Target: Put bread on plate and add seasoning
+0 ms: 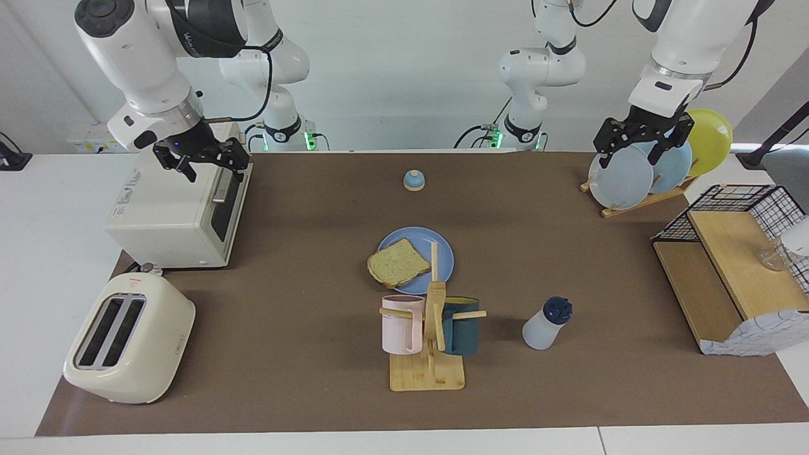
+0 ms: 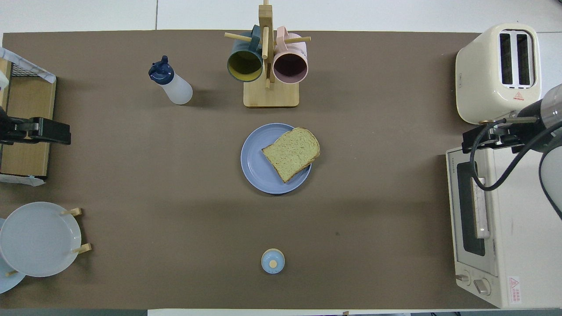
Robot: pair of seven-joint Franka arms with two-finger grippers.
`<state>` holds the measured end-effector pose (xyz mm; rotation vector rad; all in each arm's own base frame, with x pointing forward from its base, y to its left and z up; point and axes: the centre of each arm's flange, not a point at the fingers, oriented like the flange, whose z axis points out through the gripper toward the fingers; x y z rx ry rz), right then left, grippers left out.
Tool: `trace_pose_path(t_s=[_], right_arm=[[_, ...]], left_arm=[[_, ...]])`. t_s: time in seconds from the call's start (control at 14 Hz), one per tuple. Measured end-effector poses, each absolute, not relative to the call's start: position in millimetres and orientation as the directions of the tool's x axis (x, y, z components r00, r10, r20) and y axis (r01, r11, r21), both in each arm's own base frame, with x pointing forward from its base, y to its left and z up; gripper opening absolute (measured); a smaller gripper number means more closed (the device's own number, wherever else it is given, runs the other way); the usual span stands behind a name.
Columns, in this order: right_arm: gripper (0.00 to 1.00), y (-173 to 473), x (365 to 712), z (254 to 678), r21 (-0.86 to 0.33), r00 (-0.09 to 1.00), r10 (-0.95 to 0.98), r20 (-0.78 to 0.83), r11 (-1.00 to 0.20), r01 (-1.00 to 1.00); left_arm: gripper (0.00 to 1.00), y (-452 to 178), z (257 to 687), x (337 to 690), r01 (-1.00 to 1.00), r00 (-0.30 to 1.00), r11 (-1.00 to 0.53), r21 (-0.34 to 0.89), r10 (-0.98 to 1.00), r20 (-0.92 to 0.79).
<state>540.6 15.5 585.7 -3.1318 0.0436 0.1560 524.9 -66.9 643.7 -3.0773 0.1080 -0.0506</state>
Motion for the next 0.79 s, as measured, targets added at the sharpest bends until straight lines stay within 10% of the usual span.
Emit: trace_pose_path(t_s=[0.79], right_arm=[[1.00, 15.5, 540.5, 585.7, -0.004, 0.995, -0.027, -0.099, -1.000, -0.028]], left_arm=[[1.00, -103.5, 639.4, 518.2, -0.125, 0.992, -0.992, -0.034, -0.125, 0.014]])
